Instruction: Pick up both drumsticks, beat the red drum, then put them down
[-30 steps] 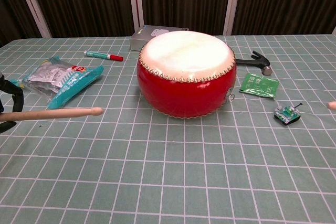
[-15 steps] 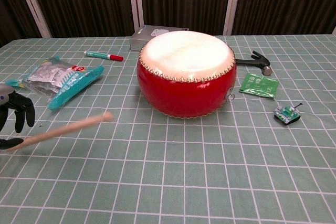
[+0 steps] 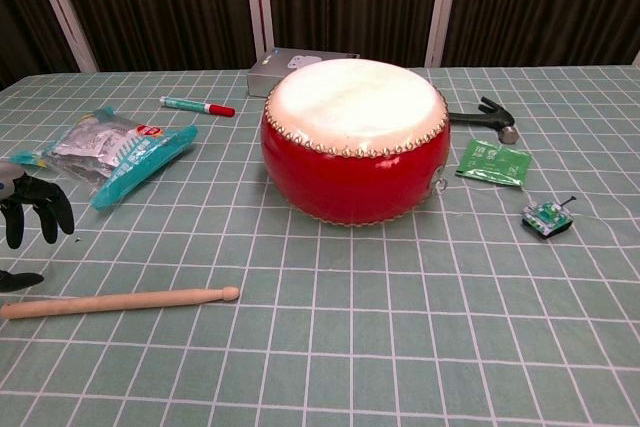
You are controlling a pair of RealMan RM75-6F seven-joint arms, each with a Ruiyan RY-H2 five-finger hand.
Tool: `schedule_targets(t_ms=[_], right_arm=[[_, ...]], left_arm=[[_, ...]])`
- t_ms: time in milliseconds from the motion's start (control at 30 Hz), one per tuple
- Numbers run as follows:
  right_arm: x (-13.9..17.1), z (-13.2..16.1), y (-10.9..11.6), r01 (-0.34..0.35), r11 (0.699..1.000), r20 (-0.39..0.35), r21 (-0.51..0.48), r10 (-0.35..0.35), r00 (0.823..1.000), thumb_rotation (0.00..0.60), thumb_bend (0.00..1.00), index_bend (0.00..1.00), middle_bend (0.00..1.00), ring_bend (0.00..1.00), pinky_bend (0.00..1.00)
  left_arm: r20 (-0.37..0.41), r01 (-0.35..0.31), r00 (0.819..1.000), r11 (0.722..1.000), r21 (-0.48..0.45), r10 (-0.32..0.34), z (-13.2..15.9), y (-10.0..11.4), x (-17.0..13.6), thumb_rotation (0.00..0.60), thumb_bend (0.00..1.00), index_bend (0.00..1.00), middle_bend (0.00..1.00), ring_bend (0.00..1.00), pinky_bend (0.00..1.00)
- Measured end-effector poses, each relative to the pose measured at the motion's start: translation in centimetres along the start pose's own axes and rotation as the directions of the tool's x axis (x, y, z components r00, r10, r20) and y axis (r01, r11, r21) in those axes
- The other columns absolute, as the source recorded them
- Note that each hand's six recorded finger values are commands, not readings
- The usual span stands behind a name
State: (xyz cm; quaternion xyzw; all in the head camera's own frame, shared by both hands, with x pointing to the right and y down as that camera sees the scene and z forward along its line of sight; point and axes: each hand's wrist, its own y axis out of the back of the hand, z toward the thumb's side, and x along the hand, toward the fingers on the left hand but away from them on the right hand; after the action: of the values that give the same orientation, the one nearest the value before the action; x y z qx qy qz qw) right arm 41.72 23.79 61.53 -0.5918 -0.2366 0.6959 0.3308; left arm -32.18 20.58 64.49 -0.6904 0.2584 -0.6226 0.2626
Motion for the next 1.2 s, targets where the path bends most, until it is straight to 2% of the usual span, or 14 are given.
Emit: schedule_targets(t_ms=[100,233,400,500,700,867,1033,1200], right_arm=[[0.1,0.0,-0.1,-0.004,1.0,-0.005,0.015,0.004,1.0,0.6,0.42,0.43,0.52,0.58,0.52],[0.1,0.0,-0.1,-0.008,1.0,-0.007,0.024,0.008,1.0,0.6,0.34,0.28,0.44,0.52,0.51],[0.1,0.1,0.1,0.003,1.0,0.0,0.014,-0.003,1.0,0.6,0.26,0.09,0.32,0.4,0.38],[0.1,0.2,0.1,0.005,1.0,0.001,0.004,-0.005,1.0,0.6,0.24,0.04,0.25,0.33,0.32],[0.1,0.1,0.4,0.018,1.0,0.007,-0.024,-0.018,1.0,0.6,0.24,0.02,0.17,0.23,0.24],[0.1,-0.5,1.3,0.047,0.997,0.025,-0.061,-0.046,0.999,0.6,0.24,0.02,0.13,0.19,0.2],[0.5,-1.8,3.0,0.107,0.986,0.054,-0.126,-0.1,0.993,0.6,0.24,0.0,0.06,0.11,0.15],[1.8,-3.0,4.5,0.176,0.967,0.069,-0.185,-0.166,0.984,0.6,0.24,0.0,0.01,0.07,0.13]], left_arm=[[-0.002,-0.004,1.0,1.0,-0.013,0.004,-0.3,0.3,-0.1,0.6,0.22,0.33,0.34,0.39,0.49],[-0.005,-0.008,1.0,1.0,-0.03,0.008,-0.5,0.6,-0.1,0.6,0.22,0.32,0.33,0.38,0.49],[-0.001,-0.012,1.0,0.999,-0.044,0.012,-0.6,1.0,-0.2,0.6,0.2,0.3,0.28,0.28,0.44],[0.006,-0.011,1.0,0.999,-0.049,0.011,-0.6,1.1,-0.3,0.6,0.18,0.25,0.22,0.22,0.41],[0.026,-0.021,0.999,0.998,-0.059,0.022,-0.3,1.6,-0.6,0.6,0.15,0.15,0.12,0.16,0.31],[0.047,-0.049,0.998,0.996,-0.079,0.052,-0.3,2.4,-1.1,0.6,0.1,0.06,0.01,0.05,0.2],[0.069,-0.116,0.99,0.99,-0.086,0.122,-1.1,3.9,-2.4,0.6,0.08,0.0,0.0,0.0,0.11],[0.068,-0.207,0.975,0.977,-0.055,0.211,-3.6,5.1,-4.7,0.6,0.08,0.0,0.0,0.0,0.09]])
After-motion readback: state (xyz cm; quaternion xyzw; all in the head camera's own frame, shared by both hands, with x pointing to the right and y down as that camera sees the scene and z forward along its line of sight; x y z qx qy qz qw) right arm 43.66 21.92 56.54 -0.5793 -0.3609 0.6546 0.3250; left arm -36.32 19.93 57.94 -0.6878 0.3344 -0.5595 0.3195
